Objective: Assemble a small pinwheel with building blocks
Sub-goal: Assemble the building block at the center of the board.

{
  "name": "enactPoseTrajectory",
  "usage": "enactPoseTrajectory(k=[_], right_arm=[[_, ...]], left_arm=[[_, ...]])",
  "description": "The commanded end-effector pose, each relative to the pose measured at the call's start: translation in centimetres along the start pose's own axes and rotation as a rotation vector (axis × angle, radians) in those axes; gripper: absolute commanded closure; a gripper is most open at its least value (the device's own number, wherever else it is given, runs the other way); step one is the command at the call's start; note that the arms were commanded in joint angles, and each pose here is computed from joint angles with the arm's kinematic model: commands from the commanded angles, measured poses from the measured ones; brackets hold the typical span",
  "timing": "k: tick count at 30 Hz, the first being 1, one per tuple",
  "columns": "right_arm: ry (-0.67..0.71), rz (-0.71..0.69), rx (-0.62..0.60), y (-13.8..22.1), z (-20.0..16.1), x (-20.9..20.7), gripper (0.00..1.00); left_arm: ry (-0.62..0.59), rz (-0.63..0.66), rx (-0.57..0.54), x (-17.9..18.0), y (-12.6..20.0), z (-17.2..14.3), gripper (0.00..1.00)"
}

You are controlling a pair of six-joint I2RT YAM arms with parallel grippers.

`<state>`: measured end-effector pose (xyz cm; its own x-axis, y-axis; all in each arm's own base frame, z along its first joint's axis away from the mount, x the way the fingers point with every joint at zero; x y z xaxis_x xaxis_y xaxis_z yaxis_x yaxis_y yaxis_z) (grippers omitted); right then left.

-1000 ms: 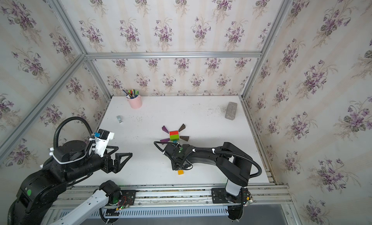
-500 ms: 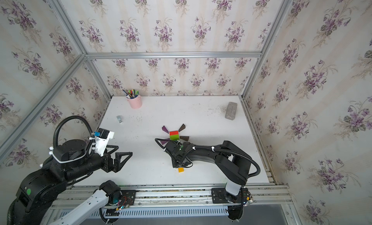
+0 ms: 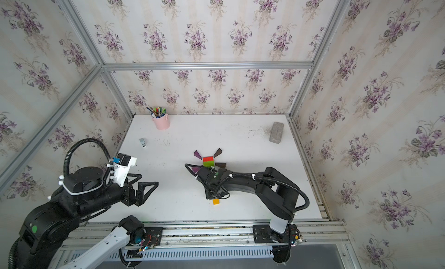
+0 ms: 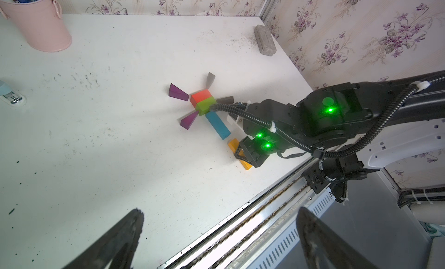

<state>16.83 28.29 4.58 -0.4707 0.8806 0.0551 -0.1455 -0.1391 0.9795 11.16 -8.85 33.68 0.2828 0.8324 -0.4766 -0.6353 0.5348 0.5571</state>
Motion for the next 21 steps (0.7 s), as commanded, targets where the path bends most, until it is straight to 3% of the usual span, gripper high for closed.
enactPoseTrajectory(k=[1, 21], right_arm=[[0.003, -0.009, 0.007, -0.32, 0.01, -0.10, 0.73], [-0.001, -0.017, 0.014, -0.69, 0.34, -0.33, 0.72]], left_arm=[[-0.002, -0.002, -0.020, -0.10, 0.12, 0.39, 0.01], [-0.004, 0.002, -0.017, -0.07, 0.07, 0.39, 0.01]])
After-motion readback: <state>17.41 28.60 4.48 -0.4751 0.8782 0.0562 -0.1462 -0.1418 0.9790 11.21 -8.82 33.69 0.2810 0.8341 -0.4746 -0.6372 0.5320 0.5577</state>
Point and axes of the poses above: each gripper's point midway between its finger pads, its own y axis back along the fingers, its own x axis along the line the jaws close on, z = x × y, the point moved 3 cm from there along y, back along the fingers, and after that the axes turned 13 degrees about y, right-handed, at the moved point
